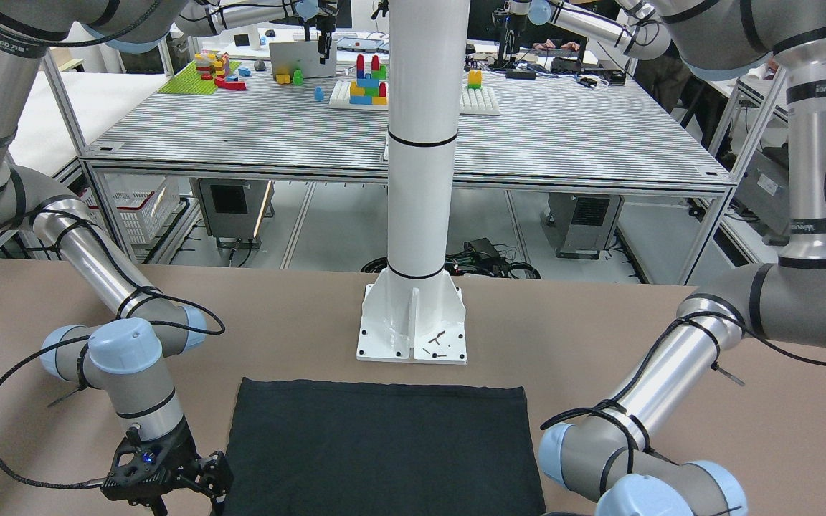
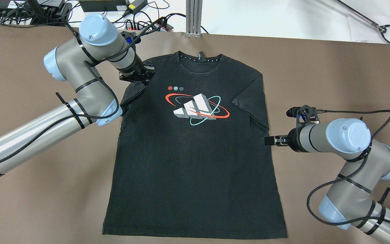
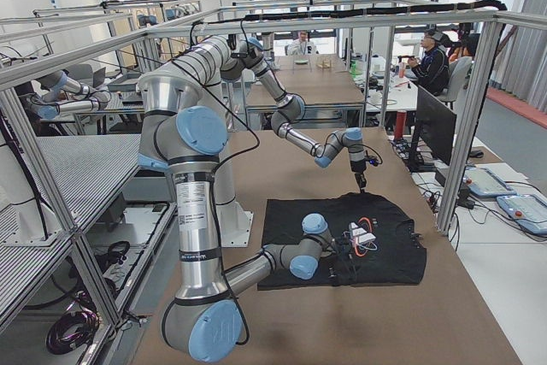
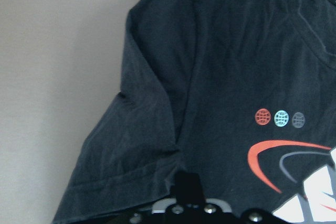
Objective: Fold clothes
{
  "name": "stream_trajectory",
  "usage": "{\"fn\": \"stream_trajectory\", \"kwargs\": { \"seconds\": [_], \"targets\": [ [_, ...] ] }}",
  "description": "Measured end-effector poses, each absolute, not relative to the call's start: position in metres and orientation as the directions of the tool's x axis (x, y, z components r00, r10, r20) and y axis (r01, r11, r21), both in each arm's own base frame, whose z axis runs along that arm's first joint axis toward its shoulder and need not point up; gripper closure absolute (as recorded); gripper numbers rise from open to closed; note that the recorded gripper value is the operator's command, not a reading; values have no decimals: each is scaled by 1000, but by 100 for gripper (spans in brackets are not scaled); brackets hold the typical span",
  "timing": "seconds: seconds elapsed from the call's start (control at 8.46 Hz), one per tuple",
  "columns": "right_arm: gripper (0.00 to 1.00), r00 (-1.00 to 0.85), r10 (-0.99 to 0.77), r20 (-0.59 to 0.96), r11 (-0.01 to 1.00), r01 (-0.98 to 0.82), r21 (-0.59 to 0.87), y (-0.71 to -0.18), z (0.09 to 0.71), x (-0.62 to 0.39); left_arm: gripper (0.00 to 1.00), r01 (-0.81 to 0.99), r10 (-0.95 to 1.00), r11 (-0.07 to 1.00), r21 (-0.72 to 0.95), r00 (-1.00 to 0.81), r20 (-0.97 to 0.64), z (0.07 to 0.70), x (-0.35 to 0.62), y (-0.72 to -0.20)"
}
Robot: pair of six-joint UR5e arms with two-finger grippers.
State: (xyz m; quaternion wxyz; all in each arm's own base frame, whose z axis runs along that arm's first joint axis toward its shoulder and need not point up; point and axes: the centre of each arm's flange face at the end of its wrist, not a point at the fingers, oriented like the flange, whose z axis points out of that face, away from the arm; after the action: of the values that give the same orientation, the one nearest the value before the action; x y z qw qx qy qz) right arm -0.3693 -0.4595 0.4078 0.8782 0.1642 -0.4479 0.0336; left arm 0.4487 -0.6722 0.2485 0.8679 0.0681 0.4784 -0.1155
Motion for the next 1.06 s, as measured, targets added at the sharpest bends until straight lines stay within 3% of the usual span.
{"fn": "stream_trajectory", "kwargs": {
  "seconds": [0.59,1.06],
  "targets": [
    [5,607,-84,790,947,-198,253,-462,417,-376,100,317,-180,948,4,550,-816,243,499,-666],
    [5,606,-82,791,947,-199,251,-465,416,-379,100,374,-221,927,16,583,-782,241,515,-690]
  ]
}}
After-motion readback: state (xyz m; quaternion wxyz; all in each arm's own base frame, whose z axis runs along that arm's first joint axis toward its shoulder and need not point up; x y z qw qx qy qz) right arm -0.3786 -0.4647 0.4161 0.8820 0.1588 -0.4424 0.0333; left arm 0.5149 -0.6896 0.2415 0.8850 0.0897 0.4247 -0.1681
